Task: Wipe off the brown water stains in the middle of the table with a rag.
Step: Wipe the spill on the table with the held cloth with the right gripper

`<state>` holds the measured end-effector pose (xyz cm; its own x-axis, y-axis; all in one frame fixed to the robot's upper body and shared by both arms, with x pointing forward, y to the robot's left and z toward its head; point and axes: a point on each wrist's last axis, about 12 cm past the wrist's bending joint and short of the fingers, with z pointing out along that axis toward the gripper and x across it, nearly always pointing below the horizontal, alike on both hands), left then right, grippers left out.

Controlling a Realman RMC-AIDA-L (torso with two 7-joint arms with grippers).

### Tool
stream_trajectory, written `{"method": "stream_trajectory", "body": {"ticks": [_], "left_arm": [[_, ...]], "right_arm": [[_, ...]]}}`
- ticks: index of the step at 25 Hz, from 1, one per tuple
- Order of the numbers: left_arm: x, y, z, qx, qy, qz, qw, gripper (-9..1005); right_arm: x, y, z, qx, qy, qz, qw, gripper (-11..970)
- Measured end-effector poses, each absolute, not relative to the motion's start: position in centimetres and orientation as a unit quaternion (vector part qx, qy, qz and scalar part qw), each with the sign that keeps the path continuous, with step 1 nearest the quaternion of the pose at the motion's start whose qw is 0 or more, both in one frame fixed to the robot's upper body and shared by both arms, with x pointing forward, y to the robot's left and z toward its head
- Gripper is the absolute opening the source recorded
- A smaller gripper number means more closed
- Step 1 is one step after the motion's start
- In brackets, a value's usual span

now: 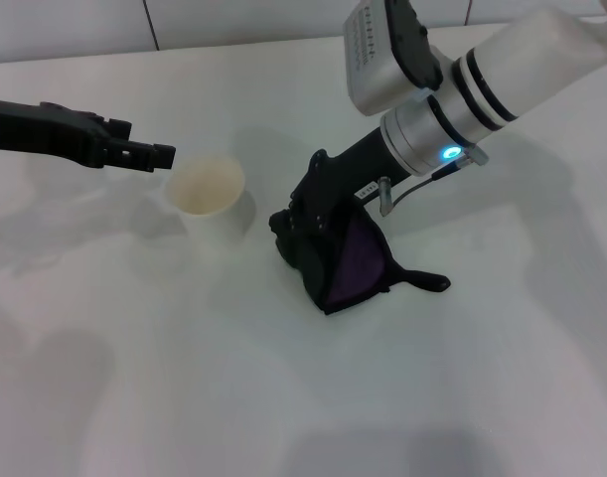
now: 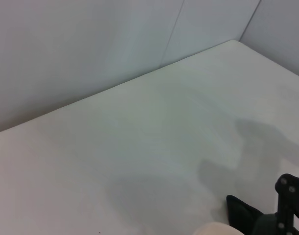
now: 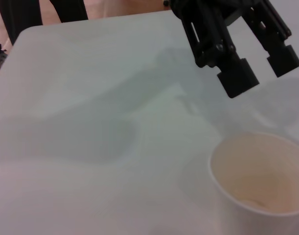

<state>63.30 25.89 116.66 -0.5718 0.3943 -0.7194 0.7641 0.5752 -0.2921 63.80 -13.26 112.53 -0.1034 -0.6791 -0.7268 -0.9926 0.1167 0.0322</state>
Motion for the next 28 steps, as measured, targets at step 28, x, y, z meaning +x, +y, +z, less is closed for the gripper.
{"method": "stream_trajectory", "body": {"ticks": [28], "left_arm": [[63.2,25.9,116.6,0.346,0.834,-0.303,0.304,890]], "right_arm": [[65.9,-13.7,111.9,-0.582,0.723,0.186,0.321,25]]}}
